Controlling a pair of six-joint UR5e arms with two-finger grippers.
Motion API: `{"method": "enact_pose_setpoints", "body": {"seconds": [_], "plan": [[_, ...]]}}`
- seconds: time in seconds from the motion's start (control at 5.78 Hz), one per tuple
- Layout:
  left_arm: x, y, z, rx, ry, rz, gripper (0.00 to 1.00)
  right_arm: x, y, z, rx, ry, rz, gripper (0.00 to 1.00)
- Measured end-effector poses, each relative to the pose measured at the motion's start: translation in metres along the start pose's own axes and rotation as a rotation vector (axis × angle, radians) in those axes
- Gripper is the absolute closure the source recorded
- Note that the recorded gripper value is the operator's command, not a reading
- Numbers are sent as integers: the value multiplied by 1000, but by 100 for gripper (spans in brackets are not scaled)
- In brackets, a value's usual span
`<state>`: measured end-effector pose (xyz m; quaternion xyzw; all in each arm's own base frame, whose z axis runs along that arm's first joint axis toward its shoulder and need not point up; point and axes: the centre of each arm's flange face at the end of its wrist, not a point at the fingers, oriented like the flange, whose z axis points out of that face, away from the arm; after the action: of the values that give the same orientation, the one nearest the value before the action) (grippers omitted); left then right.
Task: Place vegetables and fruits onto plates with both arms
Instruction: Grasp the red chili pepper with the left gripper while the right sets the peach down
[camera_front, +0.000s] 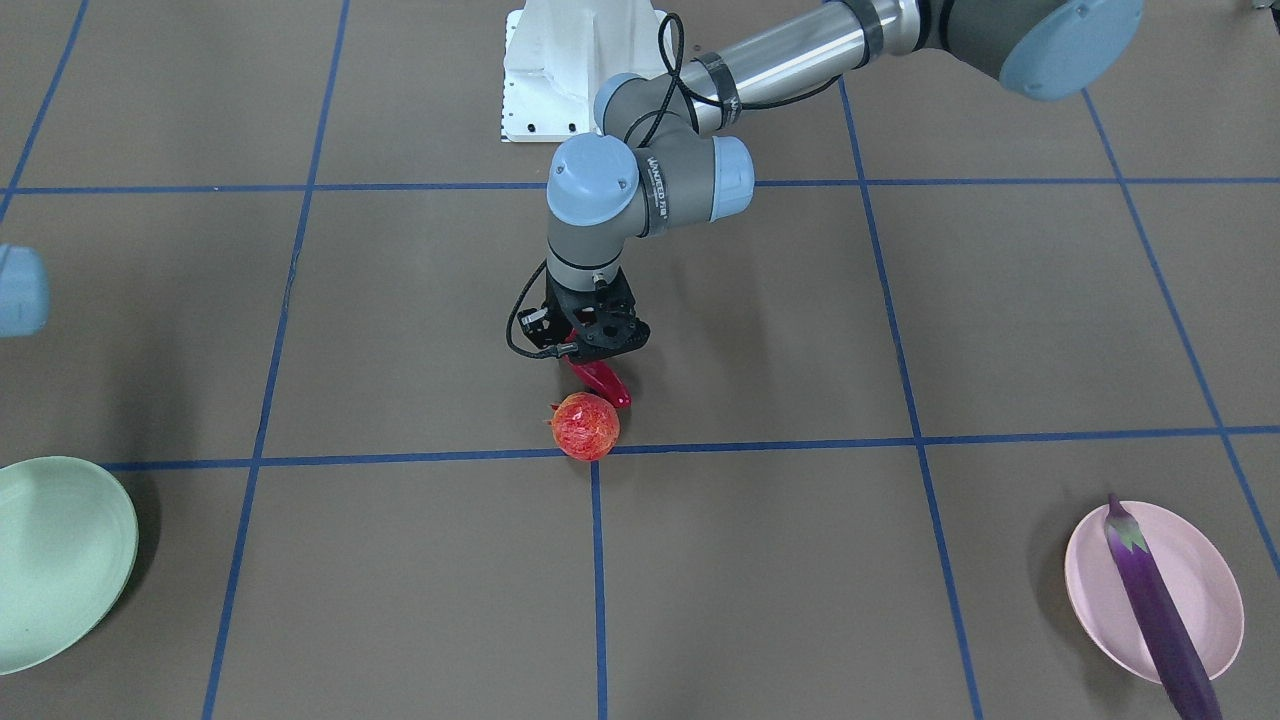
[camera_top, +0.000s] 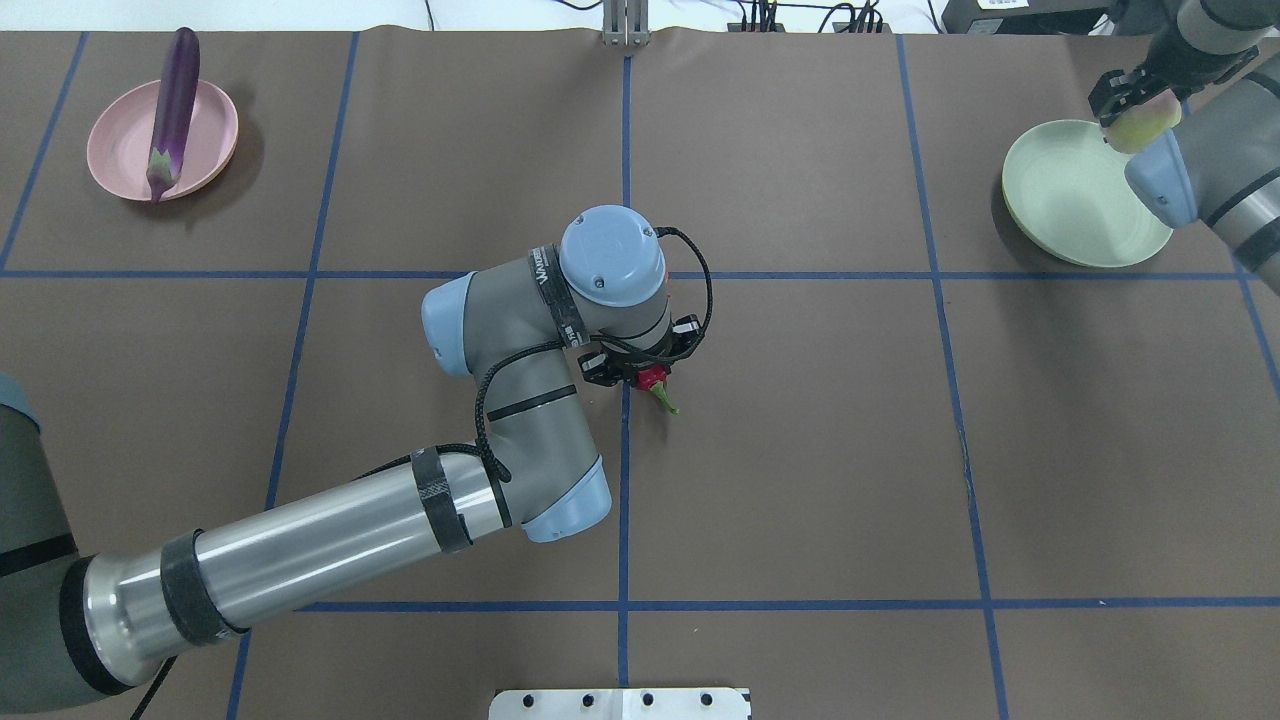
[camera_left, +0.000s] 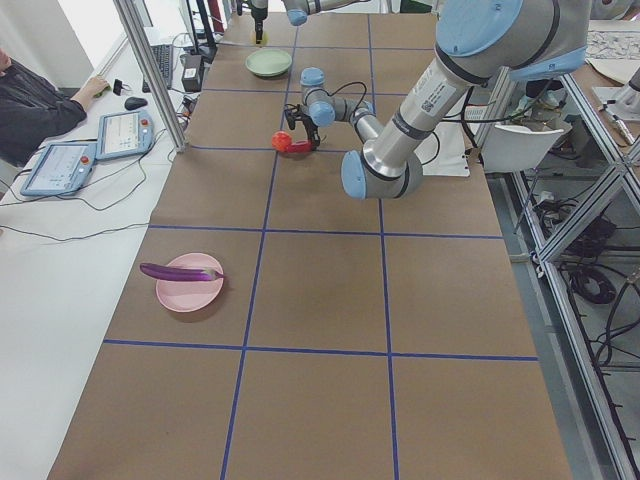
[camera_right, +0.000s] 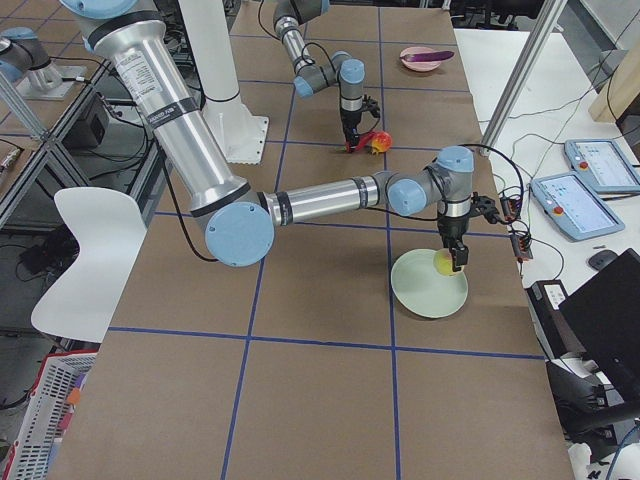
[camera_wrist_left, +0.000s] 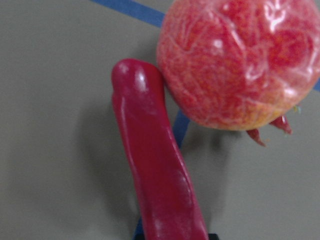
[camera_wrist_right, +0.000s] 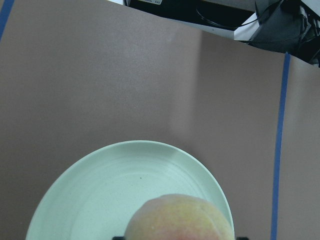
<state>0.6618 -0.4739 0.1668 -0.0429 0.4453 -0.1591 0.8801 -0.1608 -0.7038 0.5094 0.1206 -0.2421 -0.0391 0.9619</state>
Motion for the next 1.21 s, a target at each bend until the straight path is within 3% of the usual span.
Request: {"method": "enact_pose_setpoints", "body": {"seconds": [0.35,0.69,0.86,1.04,1.21], "plan": [[5,-16,-30,-4,21,-13,100,-10,7,19,-37,-6,-16,100],[4,-30,-70,-19,-1,-16,100,-40,22,45,-83,-15,-55,100],[2,-34,-78,-17,-16,-6,100,-51,27,52,-102,-34,-66,93],[0,-40,-84,-11,-20,-6,100,-58,30,56,-118,-57,-71,36],[-1,-47,-87,-8,-20,-10,100,-63,32,57,-125,-68,-74,1]]}}
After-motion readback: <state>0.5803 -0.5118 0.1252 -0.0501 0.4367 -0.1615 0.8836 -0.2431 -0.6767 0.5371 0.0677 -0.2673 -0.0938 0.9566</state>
